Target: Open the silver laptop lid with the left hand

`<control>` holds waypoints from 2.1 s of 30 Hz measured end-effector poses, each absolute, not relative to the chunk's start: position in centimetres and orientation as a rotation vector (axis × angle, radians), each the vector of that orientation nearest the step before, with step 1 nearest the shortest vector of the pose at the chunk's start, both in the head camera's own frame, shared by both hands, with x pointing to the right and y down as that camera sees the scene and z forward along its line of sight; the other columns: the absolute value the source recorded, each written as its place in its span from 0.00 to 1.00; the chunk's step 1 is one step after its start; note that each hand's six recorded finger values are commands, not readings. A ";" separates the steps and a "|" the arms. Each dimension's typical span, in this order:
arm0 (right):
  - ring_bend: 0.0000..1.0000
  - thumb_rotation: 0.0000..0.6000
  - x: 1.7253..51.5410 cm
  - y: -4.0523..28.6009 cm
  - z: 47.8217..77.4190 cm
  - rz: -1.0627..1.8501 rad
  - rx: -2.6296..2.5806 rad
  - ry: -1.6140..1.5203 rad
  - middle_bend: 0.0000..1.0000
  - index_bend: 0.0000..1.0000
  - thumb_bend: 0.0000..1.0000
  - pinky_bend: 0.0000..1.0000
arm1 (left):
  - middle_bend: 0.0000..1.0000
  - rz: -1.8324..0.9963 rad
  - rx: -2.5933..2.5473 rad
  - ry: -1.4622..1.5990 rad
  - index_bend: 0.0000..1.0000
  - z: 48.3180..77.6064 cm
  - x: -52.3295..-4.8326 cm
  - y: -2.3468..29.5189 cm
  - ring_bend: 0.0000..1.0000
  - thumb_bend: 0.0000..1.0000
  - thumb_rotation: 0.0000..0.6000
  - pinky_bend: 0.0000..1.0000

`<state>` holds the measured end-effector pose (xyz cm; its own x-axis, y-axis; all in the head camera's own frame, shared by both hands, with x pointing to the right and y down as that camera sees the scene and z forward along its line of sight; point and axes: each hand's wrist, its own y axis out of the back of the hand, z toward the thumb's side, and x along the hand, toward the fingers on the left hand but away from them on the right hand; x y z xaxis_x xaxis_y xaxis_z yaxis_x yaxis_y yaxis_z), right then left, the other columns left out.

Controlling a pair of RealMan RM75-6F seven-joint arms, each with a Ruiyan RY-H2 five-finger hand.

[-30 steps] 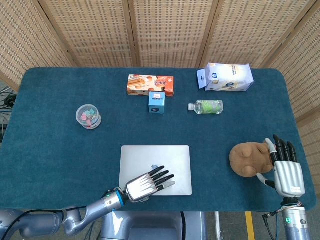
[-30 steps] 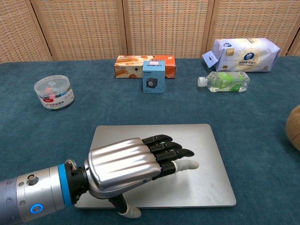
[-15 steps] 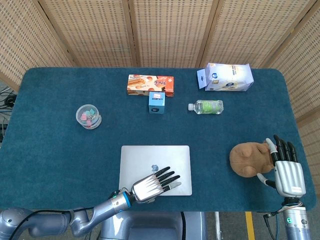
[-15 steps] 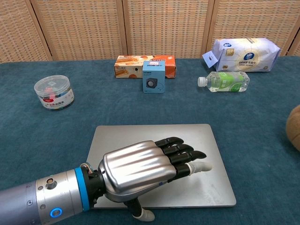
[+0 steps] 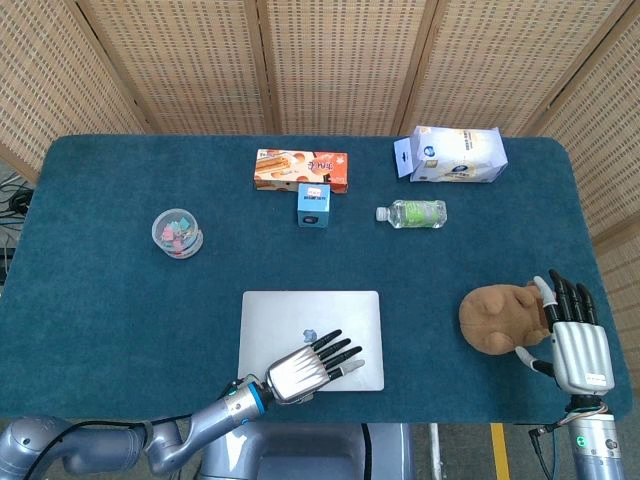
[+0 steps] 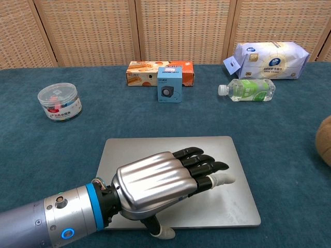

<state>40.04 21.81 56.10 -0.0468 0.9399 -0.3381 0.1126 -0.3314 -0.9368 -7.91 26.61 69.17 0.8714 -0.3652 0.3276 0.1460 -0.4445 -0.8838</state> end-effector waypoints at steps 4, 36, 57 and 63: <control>0.00 1.00 40.0 21.9 56.0 1.456 -1.511 -1.155 0.00 0.00 0.00 0.00 | 0.00 -0.572 -1.918 0.186 0.00 68.4 -7.9 26.0 0.00 0.31 1.00 0.00; 0.00 1.00 39.6 21.9 56.5 1.452 -1.560 -1.130 0.00 0.00 0.00 0.00 | 0.00 -0.733 -1.698 0.511 0.00 66.0 -7.8 16.7 0.00 0.36 1.00 0.00; 0.01 1.00 33.0 20.2 63.4 1.194 -2.033 -0.601 0.12 0.23 0.92 0.14 | 0.00 -0.736 -1.675 0.489 0.00 65.8 -8.2 16.1 0.00 0.36 1.00 0.00; 0.02 1.00 30.2 19.9 65.7 1.177 -2.133 -0.484 0.12 0.23 1.00 0.17 | 0.00 -0.733 -1.666 0.497 0.00 65.3 -8.4 15.6 0.00 0.36 1.00 0.00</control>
<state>30.17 19.90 65.68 0.5300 0.5891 -0.6100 0.0100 -0.7236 -0.6902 -8.39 15.64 65.32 0.7111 -0.6742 0.1993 0.0647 -0.2195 -0.9735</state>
